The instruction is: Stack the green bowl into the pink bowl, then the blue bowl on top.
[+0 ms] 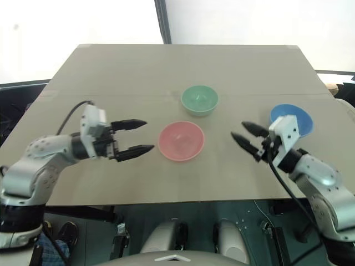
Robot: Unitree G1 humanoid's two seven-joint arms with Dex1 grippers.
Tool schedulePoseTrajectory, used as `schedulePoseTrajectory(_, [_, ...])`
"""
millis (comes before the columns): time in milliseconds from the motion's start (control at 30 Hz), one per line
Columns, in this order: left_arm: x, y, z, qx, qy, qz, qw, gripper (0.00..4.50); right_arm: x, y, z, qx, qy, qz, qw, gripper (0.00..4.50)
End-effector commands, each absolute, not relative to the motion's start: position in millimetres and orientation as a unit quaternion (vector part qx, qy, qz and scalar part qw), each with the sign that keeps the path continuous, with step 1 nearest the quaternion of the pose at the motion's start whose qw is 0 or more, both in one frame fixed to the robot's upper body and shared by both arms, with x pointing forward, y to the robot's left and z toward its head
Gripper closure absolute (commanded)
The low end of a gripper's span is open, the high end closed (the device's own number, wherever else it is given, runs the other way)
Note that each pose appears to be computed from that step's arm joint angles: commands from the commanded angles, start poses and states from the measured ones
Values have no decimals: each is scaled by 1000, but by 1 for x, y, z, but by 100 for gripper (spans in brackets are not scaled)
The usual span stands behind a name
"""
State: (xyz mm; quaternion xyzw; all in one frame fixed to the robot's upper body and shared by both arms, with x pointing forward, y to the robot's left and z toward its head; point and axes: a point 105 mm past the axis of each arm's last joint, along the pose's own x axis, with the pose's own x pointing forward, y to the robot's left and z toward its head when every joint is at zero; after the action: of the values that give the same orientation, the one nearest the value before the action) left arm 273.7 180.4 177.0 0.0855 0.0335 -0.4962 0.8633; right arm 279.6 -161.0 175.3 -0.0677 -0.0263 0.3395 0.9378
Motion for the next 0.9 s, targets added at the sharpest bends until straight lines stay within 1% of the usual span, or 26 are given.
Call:
schedulePoseTrajectory(33, [270, 197, 204, 73, -21, -449, 890, 6, 297, -156, 175, -134, -29, 340, 930, 221])
schedulePoseTrajectory(67, [269, 202, 206, 65, -27, -440, 895, 6, 304, -154, 174, -164, -36, 347, 923, 221])
schedulePoseTrajectory(133, [265, 205, 207, 56, -32, -436, 898, 6, 318, -147, 174, -191, -43, 354, 915, 221])
schedulePoseTrajectory(200, [261, 205, 209, 44, -39, -439, 897, 6, 340, -139, 176, -212, -38, 337, 917, 221])
schedulePoseTrajectory(267, [258, 205, 209, 43, -41, -440, 896, 6, 351, -124, 183, -232, -50, 357, 903, 221])
schedulePoseTrajectory(367, [256, 207, 209, 44, -43, -440, 896, 6, 365, -108, 186, -273, -45, 377, 884, 221])
schedulePoseTrajectory(533, [255, 209, 210, 50, -47, -439, 896, 6, 379, -82, 188, -321, -52, 420, 847, 221])
schedulePoseTrajectory(733, [253, 211, 213, 50, -58, -428, 900, 6, 395, -58, 181, -366, -39, 451, 813, 221])
schedulePoseTrajectory(900, [254, 218, 215, 60, -69, -399, 912, 6, 402, -43, 177, -398, -42, 473, 785, 221])
